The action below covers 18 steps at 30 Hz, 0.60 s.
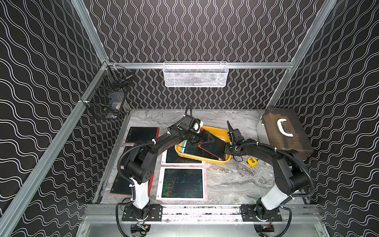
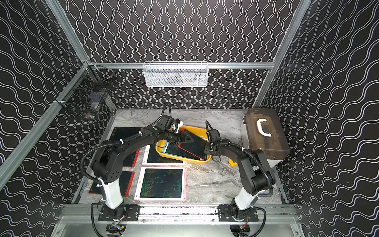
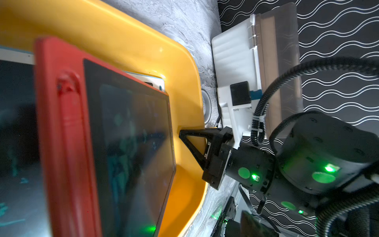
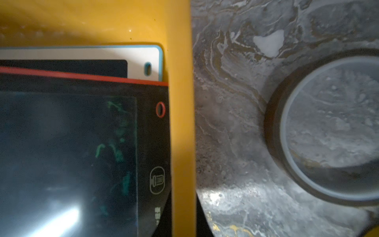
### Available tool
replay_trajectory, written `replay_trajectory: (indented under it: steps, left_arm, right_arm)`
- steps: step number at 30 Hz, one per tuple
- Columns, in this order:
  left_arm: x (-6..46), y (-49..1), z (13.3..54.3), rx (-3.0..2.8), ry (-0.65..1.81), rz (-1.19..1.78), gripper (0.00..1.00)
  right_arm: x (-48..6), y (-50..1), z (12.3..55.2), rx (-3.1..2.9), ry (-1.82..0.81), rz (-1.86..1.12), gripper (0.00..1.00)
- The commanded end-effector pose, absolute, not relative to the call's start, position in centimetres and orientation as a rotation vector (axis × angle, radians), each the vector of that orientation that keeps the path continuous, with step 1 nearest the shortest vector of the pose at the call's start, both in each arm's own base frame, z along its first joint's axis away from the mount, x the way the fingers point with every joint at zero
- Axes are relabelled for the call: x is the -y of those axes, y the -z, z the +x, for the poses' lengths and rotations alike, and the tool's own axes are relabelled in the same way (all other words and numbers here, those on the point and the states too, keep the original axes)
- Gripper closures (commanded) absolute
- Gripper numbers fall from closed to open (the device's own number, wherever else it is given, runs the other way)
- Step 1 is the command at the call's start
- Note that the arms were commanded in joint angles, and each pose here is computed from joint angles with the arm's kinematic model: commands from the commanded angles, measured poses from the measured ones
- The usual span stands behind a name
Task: Take out the writing tablet from the storage box
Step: Pick up the writing tablet from the storage box, then pick up the storage box from the writing tablet.
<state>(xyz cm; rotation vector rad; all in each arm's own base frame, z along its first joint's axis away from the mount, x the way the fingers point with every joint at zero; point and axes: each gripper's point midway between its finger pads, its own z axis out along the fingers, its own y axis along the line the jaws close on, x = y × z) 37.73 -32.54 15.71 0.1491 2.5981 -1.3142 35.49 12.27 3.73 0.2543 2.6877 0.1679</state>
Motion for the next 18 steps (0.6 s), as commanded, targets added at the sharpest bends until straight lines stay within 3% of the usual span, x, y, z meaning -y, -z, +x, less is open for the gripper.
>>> replay_trajectory:
  steps: [1, 5, 13, 18]
  left_arm:
    - [31.7, -17.2, 38.3, -2.557, 1.219, 0.213, 0.1]
    - [30.5, -16.8, 38.7, -2.585, 1.105, 0.23, 0.15]
    - [29.9, -14.9, 38.6, -2.64, 1.045, 0.221, 0.5]
    - [29.8, -14.4, 38.6, -2.657, 1.033, 0.219, 0.67]
  right_arm:
    - [-12.4, -3.1, 34.7, -2.73, -0.175, 0.258, 0.94]
    - [-12.4, -3.2, 34.8, -2.729, -0.167, 0.255, 0.94]
    - [-12.2, -3.5, 34.9, -2.72, -0.159, 0.26, 0.94]
    - [-12.3, -3.7, 35.0, -2.714, -0.17, 0.269, 0.94]
